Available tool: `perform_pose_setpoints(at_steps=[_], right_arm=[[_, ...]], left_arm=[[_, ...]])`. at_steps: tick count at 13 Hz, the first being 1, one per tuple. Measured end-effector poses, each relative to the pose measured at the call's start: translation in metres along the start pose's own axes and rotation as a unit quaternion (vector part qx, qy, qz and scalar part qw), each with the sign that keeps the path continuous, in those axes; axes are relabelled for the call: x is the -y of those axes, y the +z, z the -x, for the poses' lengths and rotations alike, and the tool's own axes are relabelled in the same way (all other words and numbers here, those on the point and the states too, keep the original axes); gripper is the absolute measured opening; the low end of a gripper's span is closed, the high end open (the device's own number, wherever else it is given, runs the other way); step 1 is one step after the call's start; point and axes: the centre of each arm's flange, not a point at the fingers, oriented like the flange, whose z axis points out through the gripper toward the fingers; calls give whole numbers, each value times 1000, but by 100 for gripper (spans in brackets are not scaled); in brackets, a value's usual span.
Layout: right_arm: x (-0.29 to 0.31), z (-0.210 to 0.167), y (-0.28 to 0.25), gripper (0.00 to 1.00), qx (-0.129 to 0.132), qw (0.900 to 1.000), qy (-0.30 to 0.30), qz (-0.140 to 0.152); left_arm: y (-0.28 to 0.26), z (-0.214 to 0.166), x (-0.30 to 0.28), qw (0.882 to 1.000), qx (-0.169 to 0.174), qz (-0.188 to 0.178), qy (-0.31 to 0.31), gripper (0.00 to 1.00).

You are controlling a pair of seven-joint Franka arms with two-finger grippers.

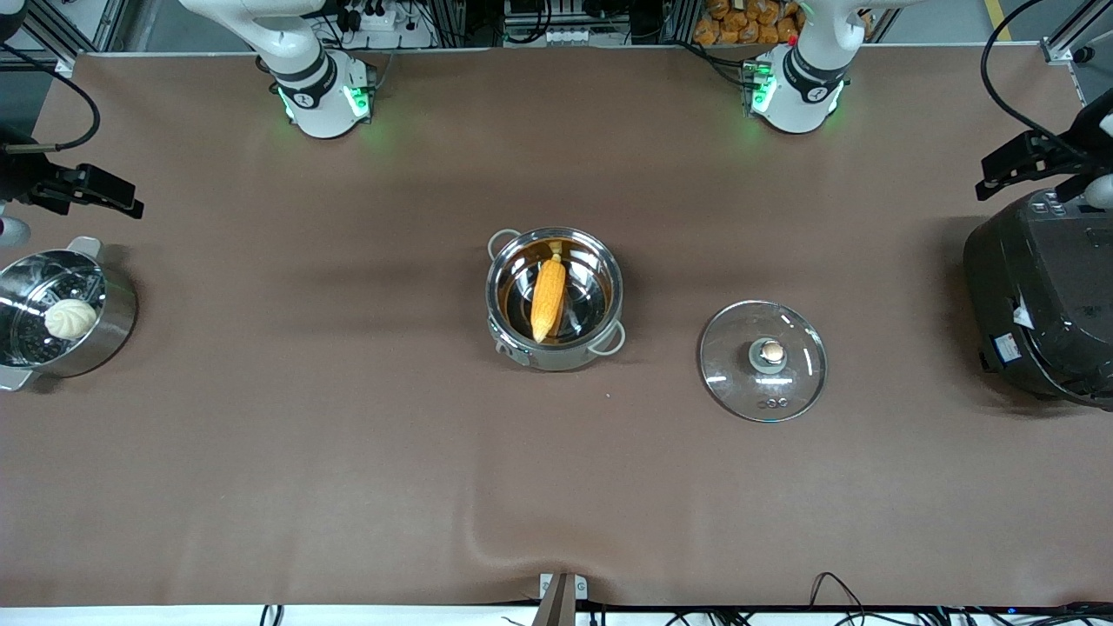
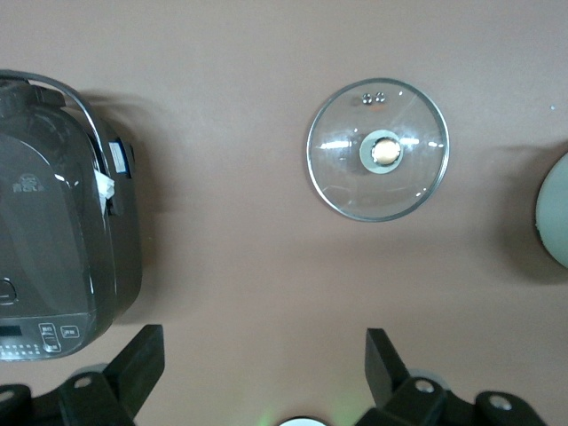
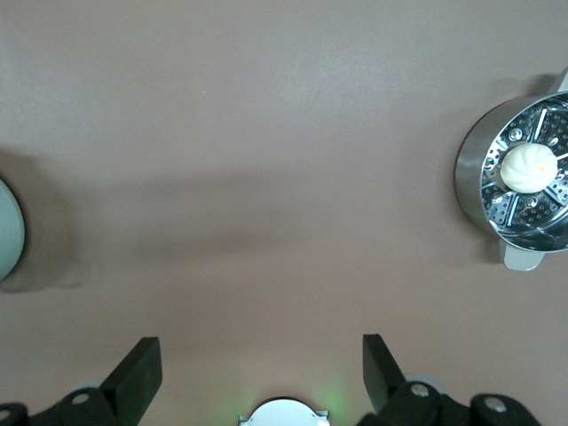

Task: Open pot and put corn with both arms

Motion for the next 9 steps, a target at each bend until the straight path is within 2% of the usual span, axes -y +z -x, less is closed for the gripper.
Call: perform_pose_setpoints(at_steps=[9], right_arm=[[5, -3, 3, 100, 3, 1000, -4, 0]], left_arm=[[0, -12, -20, 1000, -1, -2, 18, 100]])
